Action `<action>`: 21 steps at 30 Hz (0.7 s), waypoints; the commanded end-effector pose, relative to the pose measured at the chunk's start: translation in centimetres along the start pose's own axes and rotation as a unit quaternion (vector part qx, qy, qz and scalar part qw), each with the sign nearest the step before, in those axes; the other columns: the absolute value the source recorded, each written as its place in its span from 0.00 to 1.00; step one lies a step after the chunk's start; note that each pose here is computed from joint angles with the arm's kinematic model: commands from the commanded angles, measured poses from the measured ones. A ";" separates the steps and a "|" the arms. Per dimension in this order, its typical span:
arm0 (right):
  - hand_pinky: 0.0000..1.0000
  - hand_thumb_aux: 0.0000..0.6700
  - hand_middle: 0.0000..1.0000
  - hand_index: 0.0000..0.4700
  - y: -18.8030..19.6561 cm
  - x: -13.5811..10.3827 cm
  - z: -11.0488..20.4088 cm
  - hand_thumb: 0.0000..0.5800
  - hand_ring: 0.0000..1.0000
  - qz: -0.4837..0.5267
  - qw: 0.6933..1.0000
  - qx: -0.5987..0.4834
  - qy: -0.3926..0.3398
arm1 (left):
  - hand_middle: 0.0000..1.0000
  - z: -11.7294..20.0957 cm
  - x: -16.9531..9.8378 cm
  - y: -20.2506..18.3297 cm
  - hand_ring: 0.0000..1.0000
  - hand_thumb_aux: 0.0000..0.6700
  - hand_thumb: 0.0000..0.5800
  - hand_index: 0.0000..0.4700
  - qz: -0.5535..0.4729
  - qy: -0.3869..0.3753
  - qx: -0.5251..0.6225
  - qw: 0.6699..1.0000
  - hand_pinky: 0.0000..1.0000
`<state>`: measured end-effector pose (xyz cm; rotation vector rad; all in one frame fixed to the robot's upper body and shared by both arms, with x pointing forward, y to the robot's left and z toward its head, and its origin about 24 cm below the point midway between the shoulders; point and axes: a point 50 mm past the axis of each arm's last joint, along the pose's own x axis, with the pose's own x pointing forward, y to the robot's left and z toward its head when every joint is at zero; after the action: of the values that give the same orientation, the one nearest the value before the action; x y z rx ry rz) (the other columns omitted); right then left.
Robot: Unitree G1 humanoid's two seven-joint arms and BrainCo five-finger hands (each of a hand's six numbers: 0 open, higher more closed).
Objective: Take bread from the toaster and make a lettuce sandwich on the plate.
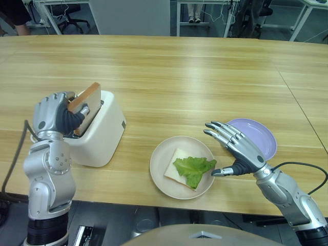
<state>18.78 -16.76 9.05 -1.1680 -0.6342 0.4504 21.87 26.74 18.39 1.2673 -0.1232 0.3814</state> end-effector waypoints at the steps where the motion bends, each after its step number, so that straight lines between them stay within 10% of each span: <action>1: 0.00 0.00 0.00 0.00 -0.5 0.0 0.1 0.00 0.00 -0.007 1.000 -0.008 -0.004 | 1.00 1.1 0.1 2.5 1.00 1.00 1.00 0.98 0.058 -0.035 -0.034 0.997 1.00; 10: 0.00 0.00 0.00 0.00 -2.5 -0.4 0.2 0.00 0.00 -0.045 0.994 -0.081 -0.055 | 1.00 4.1 -1.1 5.8 1.00 1.00 1.00 0.98 0.102 -0.103 -0.160 0.976 1.00; 21: 0.00 0.00 0.00 0.00 -3.5 -2.3 1.7 0.00 0.00 -0.040 0.971 -0.175 -0.159 | 1.00 9.2 -7.5 -4.9 1.00 1.00 1.00 0.98 -0.177 -0.027 -0.496 0.850 1.00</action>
<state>16.22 -18.23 12.25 -1.3797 -1.0379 0.4402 17.65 16.38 15.69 0.3140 -0.1555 -0.0231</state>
